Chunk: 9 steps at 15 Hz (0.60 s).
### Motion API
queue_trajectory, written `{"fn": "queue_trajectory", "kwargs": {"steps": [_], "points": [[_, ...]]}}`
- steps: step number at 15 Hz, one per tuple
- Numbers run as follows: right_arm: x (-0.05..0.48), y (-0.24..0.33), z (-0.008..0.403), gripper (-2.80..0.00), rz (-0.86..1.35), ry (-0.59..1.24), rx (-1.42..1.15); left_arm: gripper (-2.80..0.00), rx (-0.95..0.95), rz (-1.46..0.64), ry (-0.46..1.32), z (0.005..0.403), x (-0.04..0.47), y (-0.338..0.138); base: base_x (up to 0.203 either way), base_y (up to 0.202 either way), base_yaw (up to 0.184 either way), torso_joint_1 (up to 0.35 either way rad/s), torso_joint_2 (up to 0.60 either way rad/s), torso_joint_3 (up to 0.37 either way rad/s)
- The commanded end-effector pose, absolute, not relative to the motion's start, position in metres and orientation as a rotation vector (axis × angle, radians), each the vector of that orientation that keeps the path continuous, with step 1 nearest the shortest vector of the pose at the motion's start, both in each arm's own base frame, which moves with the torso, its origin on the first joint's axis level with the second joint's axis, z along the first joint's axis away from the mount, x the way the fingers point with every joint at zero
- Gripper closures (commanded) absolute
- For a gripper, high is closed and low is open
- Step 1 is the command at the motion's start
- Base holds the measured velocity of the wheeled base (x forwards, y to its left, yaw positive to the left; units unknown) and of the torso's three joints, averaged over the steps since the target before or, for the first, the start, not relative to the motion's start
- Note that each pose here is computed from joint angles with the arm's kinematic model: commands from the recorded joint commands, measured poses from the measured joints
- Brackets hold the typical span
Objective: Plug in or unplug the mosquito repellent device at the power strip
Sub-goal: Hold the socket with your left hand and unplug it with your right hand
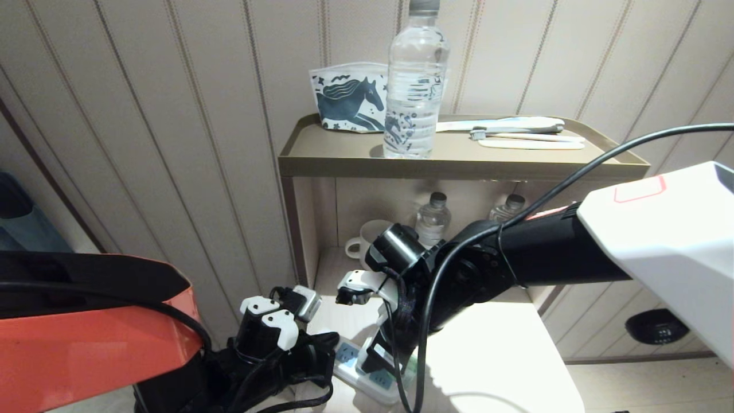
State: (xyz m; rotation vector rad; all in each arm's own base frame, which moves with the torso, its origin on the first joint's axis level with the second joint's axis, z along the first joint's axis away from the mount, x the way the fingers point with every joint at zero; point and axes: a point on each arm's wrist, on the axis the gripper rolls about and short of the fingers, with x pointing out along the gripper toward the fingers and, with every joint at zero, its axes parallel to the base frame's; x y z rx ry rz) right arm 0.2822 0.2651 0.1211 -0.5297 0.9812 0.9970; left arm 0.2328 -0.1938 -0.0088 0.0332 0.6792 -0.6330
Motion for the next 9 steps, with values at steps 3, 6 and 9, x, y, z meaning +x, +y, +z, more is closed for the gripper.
{"fn": "queue_trajectory", "kwargs": {"steps": [3,6,9], "points": [[0.284,0.265,0.126,0.0,0.994,0.962,-0.527,0.0,0.102,-0.674,0.716,-0.027,0.218,-0.2,0.0,0.0,0.0,0.0,0.0,0.0],[0.287,0.267,0.127,0.0,0.992,0.948,-0.523,0.0,0.125,-0.692,0.719,-0.031,0.212,-0.2,0.0,0.0,0.0,0.0,0.0,0.0],[0.296,0.265,0.134,0.0,0.975,0.901,-0.505,0.0,0.152,-0.682,0.71,-0.033,0.205,-0.205,0.0,0.0,0.0,0.0,0.0,0.0]]}}
